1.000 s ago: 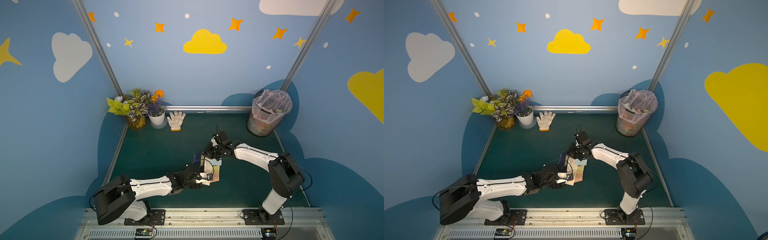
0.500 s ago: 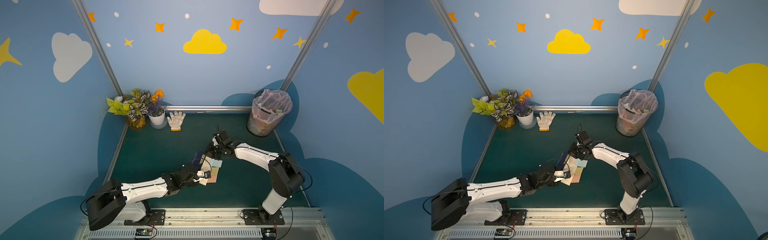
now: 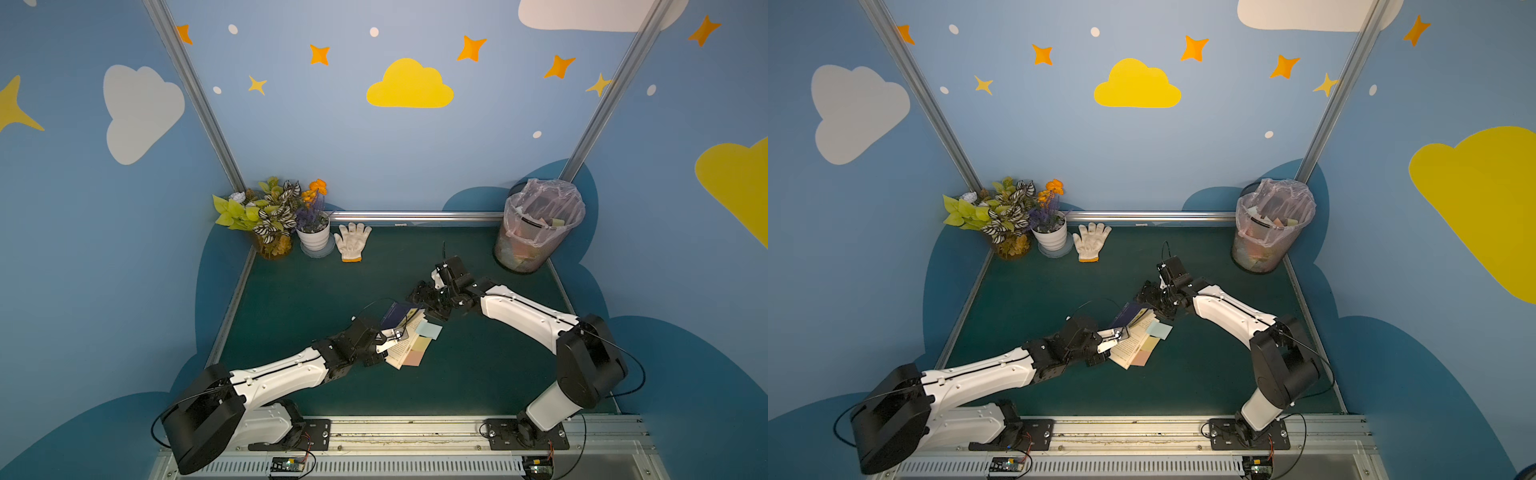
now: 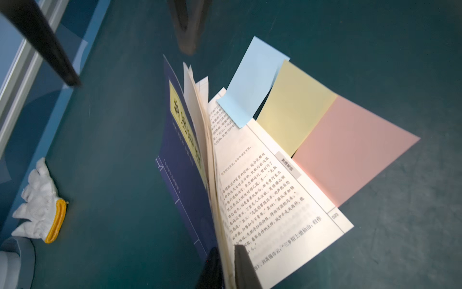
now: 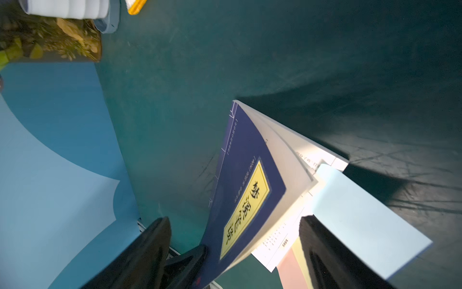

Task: Peel off the used sticky note
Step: Open the book at the center of the board, then tear off the note from the book.

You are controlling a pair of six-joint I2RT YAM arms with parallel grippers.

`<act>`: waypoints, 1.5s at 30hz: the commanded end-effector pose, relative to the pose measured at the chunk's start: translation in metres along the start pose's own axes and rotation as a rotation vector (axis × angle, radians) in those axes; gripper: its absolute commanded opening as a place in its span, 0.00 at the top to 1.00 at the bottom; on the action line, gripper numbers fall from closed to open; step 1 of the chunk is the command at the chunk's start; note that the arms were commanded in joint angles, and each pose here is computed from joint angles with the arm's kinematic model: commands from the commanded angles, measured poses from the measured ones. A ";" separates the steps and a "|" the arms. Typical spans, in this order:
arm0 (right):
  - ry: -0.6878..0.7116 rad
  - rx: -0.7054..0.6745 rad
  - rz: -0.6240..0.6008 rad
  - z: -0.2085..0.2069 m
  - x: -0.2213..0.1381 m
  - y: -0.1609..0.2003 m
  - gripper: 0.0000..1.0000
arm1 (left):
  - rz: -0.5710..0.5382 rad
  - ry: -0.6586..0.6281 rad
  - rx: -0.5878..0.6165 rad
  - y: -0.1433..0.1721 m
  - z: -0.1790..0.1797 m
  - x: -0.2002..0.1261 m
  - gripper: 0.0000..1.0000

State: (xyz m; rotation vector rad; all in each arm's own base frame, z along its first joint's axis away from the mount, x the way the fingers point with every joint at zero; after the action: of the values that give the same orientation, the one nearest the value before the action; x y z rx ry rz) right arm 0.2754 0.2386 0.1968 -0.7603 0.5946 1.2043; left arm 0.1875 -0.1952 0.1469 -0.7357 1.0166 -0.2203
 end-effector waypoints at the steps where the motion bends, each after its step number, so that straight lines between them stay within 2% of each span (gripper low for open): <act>1: 0.030 -0.019 0.007 -0.007 -0.009 0.009 0.14 | -0.028 0.059 -0.080 -0.007 0.009 -0.009 0.91; 5: 0.030 -0.027 0.025 -0.011 -0.003 0.020 0.18 | -0.033 0.138 -0.154 -0.005 0.017 -0.015 0.97; 11: 0.092 -0.015 0.020 -0.035 0.001 0.034 0.26 | -0.044 0.226 -0.241 -0.007 0.028 -0.023 0.97; 15: 0.108 -0.005 0.006 -0.056 -0.005 0.045 0.27 | -0.042 0.293 -0.297 -0.005 0.031 -0.023 0.97; 23: 0.098 0.087 -0.008 -0.094 -0.008 0.058 0.36 | -0.027 0.335 -0.378 -0.002 0.037 -0.020 0.97; 29: 0.082 0.100 -0.007 -0.096 0.002 0.052 0.39 | 0.030 0.433 -0.469 0.001 0.044 -0.013 0.97; 33: 0.063 0.103 0.001 -0.092 0.012 0.045 0.41 | 0.000 0.518 -0.601 0.007 0.059 -0.014 0.97; 40: 0.052 0.100 0.012 -0.086 0.024 0.037 0.42 | -0.063 0.512 -0.770 0.024 0.082 -0.017 0.97; 45: 0.044 0.083 0.036 -0.075 0.034 0.034 0.43 | -0.049 0.520 -0.855 0.033 0.090 -0.014 0.97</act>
State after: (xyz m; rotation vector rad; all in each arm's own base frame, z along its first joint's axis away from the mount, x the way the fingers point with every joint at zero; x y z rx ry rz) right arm 0.2450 0.1946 0.1116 -0.7118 0.7312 1.1701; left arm 0.2489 -0.1243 0.1678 -1.4642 1.5513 -0.0233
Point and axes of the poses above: each gripper's point midway between its finger pads, its own x axis out along the fingers, its own z axis along the line the jaws close on, y = z × x, the point moved 9 cm from there along -x, back along the fingers, and after that the axes turned 6 degrees about -x, right-handed, at the moved point
